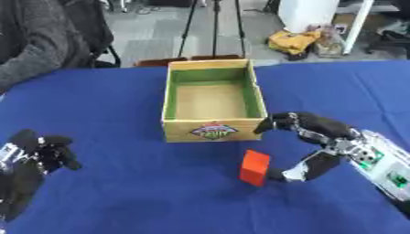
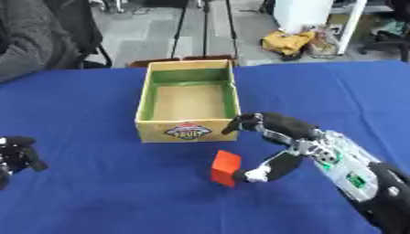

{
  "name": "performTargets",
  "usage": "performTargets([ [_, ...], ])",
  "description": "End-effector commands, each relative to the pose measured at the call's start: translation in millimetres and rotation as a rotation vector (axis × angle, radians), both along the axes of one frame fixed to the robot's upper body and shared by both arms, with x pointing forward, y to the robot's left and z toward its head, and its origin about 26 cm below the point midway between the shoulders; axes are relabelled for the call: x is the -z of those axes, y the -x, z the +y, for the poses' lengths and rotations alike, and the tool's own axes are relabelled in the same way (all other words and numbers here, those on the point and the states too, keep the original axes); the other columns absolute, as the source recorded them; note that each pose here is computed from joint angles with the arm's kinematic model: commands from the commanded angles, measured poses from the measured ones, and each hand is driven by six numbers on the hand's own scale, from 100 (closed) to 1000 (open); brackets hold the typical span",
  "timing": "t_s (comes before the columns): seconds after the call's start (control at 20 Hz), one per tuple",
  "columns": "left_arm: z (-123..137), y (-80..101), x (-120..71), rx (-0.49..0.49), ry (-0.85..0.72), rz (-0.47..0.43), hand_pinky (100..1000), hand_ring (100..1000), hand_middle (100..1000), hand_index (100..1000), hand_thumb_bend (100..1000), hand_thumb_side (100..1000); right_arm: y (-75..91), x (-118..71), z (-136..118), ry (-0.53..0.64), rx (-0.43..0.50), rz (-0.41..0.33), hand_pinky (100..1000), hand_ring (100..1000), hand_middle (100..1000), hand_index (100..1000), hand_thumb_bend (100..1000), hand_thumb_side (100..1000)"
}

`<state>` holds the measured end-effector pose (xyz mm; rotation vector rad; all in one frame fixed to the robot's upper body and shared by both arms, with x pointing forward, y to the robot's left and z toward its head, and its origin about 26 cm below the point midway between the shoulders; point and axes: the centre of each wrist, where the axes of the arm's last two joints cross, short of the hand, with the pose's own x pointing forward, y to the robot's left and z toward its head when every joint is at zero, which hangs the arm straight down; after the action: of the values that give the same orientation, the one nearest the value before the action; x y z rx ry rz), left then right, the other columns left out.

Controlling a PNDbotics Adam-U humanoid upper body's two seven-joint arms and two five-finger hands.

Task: Pick up objects on the table and place them in the box.

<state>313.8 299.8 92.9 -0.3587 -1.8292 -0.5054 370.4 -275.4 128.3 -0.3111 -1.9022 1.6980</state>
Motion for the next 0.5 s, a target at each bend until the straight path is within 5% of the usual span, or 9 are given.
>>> performTargets([
  [0.05, 0.4, -2.1, -9.1, 0.008, -0.01, -0.026, 632, 506, 507, 731, 234, 1000, -3.8, -9.7, -0.1, 0.009, -0.002, -0.026, 814, 840, 768, 872, 563, 679],
  [0.5, -1.2, -2.5, -8.9, 0.011, -0.008, -0.027, 632, 505, 506, 730, 234, 1000, -9.6, 10.1, -5.9, 0.088, 0.018, 0.022, 809, 820, 751, 860, 513, 579],
])
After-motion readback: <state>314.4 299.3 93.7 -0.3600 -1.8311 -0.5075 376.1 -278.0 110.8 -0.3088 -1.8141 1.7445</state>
